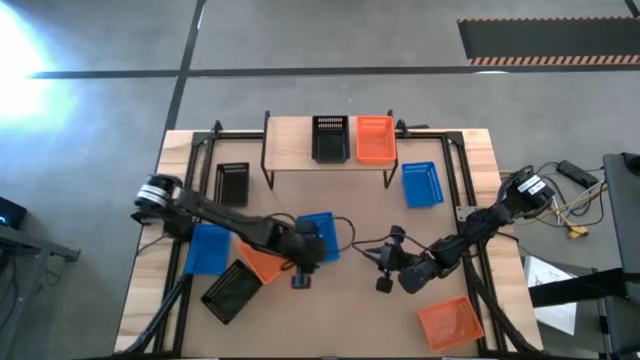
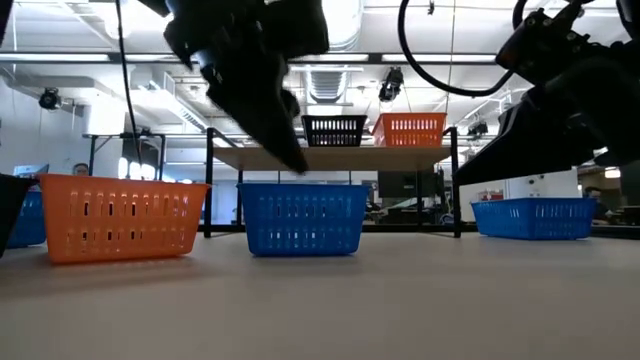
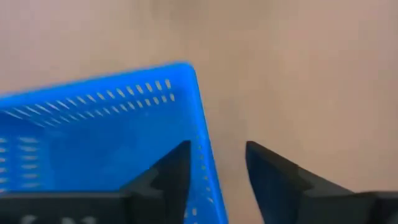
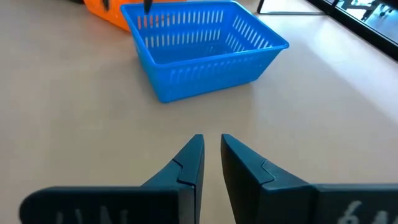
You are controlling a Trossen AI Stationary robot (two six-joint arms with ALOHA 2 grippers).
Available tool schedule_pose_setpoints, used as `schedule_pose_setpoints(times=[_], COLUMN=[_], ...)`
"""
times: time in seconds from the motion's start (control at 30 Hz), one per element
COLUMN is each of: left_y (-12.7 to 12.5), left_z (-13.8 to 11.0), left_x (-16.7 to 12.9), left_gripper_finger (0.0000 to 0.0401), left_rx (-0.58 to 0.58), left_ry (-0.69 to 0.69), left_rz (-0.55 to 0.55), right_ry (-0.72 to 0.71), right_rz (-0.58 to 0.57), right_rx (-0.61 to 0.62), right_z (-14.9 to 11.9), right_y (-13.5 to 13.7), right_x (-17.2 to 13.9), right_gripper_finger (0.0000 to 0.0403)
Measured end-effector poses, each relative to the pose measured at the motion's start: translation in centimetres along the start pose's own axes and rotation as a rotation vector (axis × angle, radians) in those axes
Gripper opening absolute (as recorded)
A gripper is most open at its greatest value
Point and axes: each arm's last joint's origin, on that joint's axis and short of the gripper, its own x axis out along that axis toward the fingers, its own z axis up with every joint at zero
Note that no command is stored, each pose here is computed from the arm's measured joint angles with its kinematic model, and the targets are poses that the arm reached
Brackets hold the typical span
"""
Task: Stack baskets on shelf by color
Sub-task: Put the middle blue bin on the shelf
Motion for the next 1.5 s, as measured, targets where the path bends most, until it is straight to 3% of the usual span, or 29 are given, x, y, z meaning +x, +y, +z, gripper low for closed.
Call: schedule_pose_setpoints(times=[0.13, 0.3, 0.43, 0.63, 0.83, 1.1, 1.3, 1.5], left_y=[-1.0, -1.6, -1.5, -1.6, -1.8, -0.7, 2.8, 9.5], left_z=[0.2, 0.0, 0.2, 0.6, 1.0, 1.2, 0.1, -0.1], left_x=[1.6, 3.6, 3.9, 2.9, -1.4, -12.1, -18.8, -20.5], left_gripper_finger=[0.0176, 0.0167, 0.0122, 0.0012, 0.0001, 0.0000, 0.0000, 0.0000], left_rx=[-0.009, -0.016, -0.041, -0.004, 0.105, 0.087, 0.080, 0.054], left_ry=[0.027, 0.066, 0.050, 0.029, 0.026, -0.123, -0.245, -0.224], left_rz=[-0.009, 0.006, 0.047, 0.051, 0.041, 0.053, 0.284, 0.481], right_ry=[-0.001, -0.008, -0.015, -0.026, -0.026, -0.036, -0.052, -0.073], right_rz=[0.013, 0.026, 0.030, 0.021, 0.019, -0.008, -0.039, -0.073], right_rx=[0.001, -0.010, -0.013, -0.010, -0.009, -0.015, -0.021, -0.019], right_z=[-0.1, -0.3, -0.4, -0.5, -0.5, -0.5, -0.4, -0.3], right_y=[0.3, 0.7, 0.9, 1.1, 1.1, 1.0, 0.9, 0.8], right_x=[-0.3, -0.7, -1.0, -1.2, -1.2, -1.2, -1.2, -1.3], right_gripper_finger=[0.0047, 0.0047, 0.0047, 0.0047, 0.0047, 0.0047, 0.0047, 0.0047])
